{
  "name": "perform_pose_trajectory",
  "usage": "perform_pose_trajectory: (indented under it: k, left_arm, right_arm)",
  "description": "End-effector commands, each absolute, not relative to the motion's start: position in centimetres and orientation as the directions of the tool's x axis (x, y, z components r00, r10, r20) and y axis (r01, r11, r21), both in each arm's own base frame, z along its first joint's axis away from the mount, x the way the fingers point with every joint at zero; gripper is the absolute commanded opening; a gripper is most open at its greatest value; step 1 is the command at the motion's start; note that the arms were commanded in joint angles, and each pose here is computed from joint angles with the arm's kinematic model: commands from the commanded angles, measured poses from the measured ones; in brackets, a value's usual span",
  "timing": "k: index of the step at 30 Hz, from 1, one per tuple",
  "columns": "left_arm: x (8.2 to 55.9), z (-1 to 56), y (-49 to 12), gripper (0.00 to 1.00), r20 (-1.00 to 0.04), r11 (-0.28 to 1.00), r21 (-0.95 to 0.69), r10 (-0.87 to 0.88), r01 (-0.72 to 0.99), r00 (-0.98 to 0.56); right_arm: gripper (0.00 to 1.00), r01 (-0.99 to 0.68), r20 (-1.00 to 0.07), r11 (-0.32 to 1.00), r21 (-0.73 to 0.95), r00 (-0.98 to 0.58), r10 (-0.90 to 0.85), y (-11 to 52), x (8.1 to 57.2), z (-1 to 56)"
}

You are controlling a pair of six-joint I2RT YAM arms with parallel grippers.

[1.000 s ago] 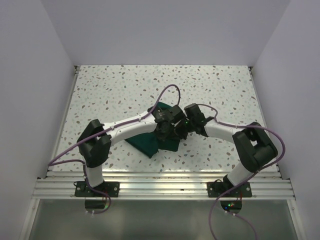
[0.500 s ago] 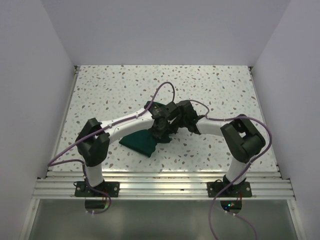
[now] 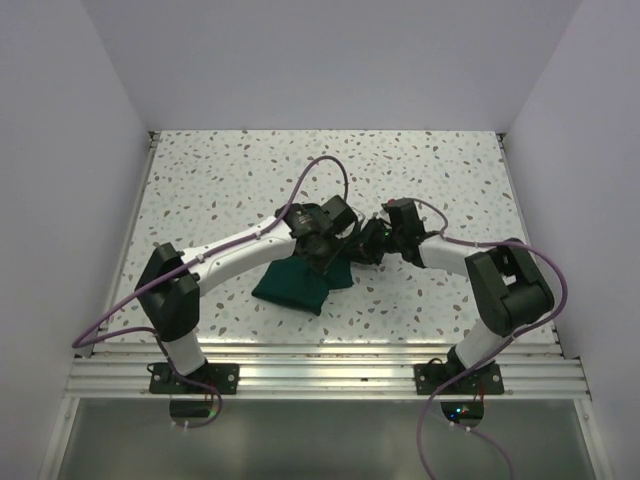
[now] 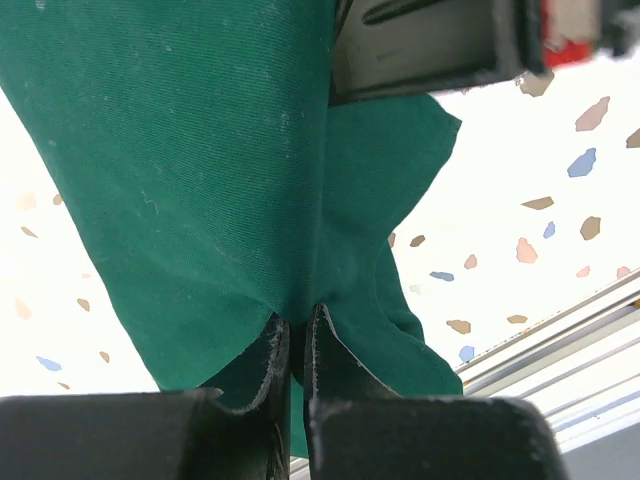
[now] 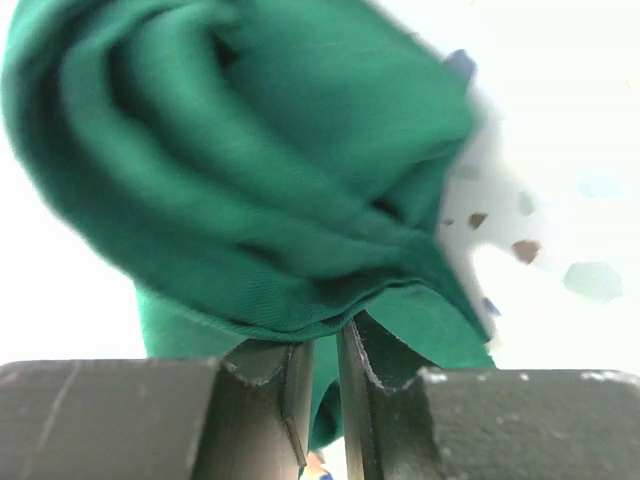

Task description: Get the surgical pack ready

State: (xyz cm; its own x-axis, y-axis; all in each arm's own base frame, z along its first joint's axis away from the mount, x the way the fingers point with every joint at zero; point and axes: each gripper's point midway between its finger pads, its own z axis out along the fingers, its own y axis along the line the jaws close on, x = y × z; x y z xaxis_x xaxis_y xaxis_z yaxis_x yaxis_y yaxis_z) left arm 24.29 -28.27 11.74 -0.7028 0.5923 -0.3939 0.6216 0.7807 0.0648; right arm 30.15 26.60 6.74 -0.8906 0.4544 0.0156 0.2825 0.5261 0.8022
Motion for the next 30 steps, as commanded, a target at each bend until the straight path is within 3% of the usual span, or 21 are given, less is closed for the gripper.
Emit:
perform_pose_trajectory:
  k: [1,8,17,22,30]
  left_arm:
    - [25.1,14.0,-29.2,0.00,-0.483,0.765,0.023,0.572,0.643,-0.663]
    - [25.0,13.4,-29.2,0.00,-0.471,0.766,0.010,0.570,0.643,-0.673]
    - [24.9,13.5,-29.4,0.00,-0.468,0.763,0.000,0.571,0.647,-0.674]
    - [24.8,13.4,-29.4,0.00,-0.470,0.758,-0.002,0.575,0.652,-0.669]
    - [24.8,12.7,-29.2,0.00,-0.454,0.760,0.007,0.582,0.650,-0.675]
  right_arm:
    - [0.18,0.150,-0.084,0.571,0.807,-0.928,0.362,26.8,29.7,9.4]
    - [0.15,0.172,-0.067,0.540,0.824,-0.916,0.395,26.7,29.1,8.9]
    - [0.13,0.070,-0.057,0.412,0.908,-0.956,0.289,37.2,28.9,9.8]
    - [0.11,0.073,-0.046,0.345,0.936,-0.945,0.324,38.3,29.4,10.5]
    - [0.20,0.086,-0.081,0.438,0.895,-0.934,0.349,35.5,30.0,9.3]
